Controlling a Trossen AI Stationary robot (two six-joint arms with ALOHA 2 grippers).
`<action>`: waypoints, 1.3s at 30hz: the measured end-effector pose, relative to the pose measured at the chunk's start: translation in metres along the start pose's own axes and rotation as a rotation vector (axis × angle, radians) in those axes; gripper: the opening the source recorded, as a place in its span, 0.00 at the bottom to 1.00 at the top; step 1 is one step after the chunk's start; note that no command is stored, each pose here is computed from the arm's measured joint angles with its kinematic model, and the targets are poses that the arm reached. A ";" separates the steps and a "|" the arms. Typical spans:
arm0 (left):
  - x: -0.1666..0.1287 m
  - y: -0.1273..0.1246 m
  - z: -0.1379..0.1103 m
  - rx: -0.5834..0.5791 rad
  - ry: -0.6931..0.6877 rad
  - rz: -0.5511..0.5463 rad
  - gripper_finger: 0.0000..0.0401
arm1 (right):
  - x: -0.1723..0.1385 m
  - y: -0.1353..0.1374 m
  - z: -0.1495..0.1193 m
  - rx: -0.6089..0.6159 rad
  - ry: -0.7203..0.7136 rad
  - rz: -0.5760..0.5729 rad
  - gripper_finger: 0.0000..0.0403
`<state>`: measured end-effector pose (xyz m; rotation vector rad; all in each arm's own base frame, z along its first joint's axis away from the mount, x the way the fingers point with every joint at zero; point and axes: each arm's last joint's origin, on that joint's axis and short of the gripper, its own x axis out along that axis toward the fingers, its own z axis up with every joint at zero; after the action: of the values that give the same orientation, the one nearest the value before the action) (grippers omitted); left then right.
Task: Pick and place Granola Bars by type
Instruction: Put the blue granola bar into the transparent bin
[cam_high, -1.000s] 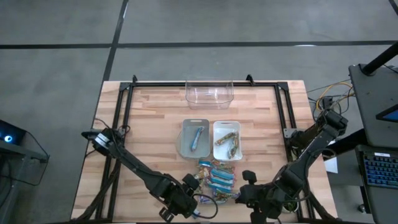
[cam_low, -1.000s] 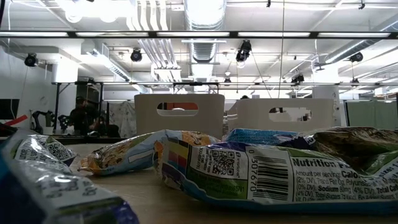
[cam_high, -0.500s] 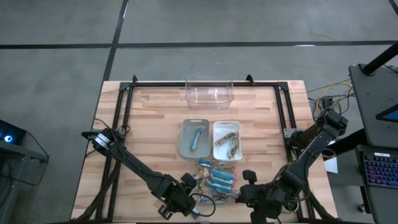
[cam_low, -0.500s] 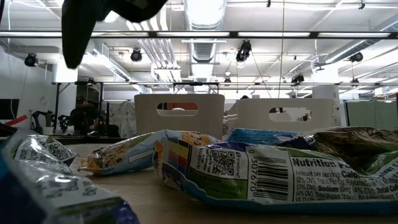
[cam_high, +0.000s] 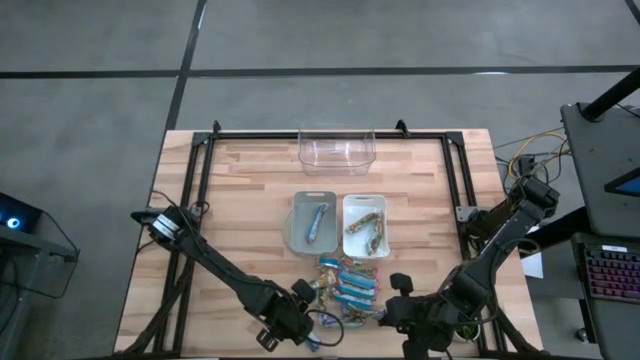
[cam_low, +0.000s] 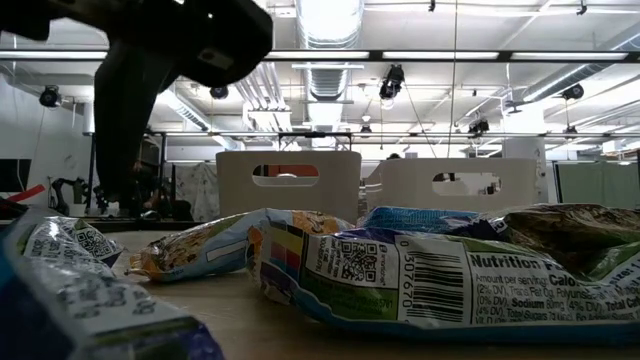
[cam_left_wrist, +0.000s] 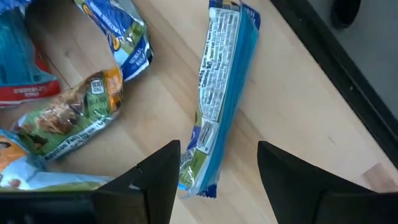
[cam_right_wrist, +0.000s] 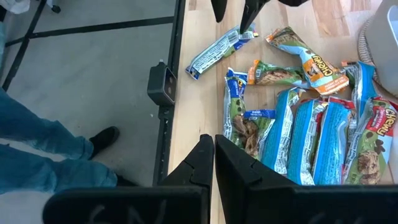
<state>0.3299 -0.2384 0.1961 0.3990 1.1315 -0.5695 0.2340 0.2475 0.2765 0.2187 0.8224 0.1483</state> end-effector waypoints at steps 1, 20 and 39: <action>0.001 0.000 -0.001 0.000 0.002 0.000 0.49 | 0.000 0.000 0.000 0.000 0.000 0.000 0.02; 0.016 0.005 -0.011 0.012 -0.020 0.032 0.49 | 0.001 -0.002 -0.002 -0.004 0.007 -0.009 0.02; 0.022 0.009 -0.018 0.036 -0.009 0.028 0.49 | 0.003 -0.003 -0.002 -0.002 0.008 -0.013 0.02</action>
<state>0.3295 -0.2258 0.1689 0.4421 1.1064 -0.5673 0.2346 0.2458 0.2727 0.2114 0.8316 0.1378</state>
